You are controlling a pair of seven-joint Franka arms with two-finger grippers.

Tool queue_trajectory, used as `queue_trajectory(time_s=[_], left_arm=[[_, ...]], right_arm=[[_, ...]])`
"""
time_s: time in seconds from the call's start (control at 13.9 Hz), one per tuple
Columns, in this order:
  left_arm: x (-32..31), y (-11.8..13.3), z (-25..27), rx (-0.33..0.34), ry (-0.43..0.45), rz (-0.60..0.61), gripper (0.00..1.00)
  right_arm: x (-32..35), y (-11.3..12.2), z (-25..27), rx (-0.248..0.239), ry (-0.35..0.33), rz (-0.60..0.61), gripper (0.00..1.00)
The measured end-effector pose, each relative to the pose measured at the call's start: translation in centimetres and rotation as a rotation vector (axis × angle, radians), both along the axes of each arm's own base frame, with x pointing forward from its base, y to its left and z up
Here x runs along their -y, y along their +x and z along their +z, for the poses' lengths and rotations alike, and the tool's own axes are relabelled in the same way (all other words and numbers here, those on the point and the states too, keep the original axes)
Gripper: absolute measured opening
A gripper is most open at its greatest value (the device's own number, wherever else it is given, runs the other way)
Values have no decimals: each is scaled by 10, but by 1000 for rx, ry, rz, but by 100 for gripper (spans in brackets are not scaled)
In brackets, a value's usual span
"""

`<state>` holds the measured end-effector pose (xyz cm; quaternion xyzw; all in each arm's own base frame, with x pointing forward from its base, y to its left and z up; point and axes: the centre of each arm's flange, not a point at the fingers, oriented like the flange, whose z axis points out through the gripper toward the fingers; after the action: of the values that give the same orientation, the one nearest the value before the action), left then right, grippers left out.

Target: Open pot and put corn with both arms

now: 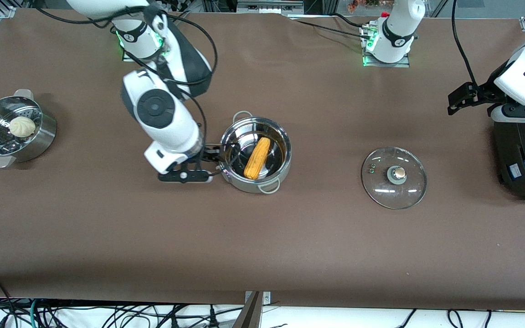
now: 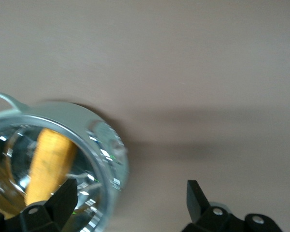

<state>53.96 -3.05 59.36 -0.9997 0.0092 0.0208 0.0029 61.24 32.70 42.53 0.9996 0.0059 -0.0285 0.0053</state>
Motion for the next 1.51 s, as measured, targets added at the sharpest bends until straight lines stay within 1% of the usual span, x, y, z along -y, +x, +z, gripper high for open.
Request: queue_trajectory(time_s=[0.14,0.22,0.43,0.5,0.58,0.72,0.86,1.01,1.15,1.51], left_arm=[[-4,-1,-1,-10,0,10,100],[-9,-1,-1,-14,1,20,100],[-37,-1,-1,-16,0,71,100],[-42,-2,0,-16,0,80,100],[-43,-2,0,-16,0,82,100],[-39,-2,0,-15,0,75,100],[-34,-1,3,-9,0,67,100],[-33,-1,4,-6,0,65,100],[-33,-1,5,-5,0,65,100],[-35,-1,5,-4,2,68,100]], right_arm=[[33,-8,37,-14,-14,11,100],[50,-18,55,-13,-18,9,100],[98,-59,100,0,-25,15,100],[118,-68,112,-10,-29,7,100],[141,-72,123,-21,-30,3,100],[192,-70,144,-22,-19,10,100],[242,-65,154,-31,0,41,100],[271,-63,159,-40,9,49,100],[277,-63,163,-47,12,49,100],[266,-65,164,-49,12,66,100]])
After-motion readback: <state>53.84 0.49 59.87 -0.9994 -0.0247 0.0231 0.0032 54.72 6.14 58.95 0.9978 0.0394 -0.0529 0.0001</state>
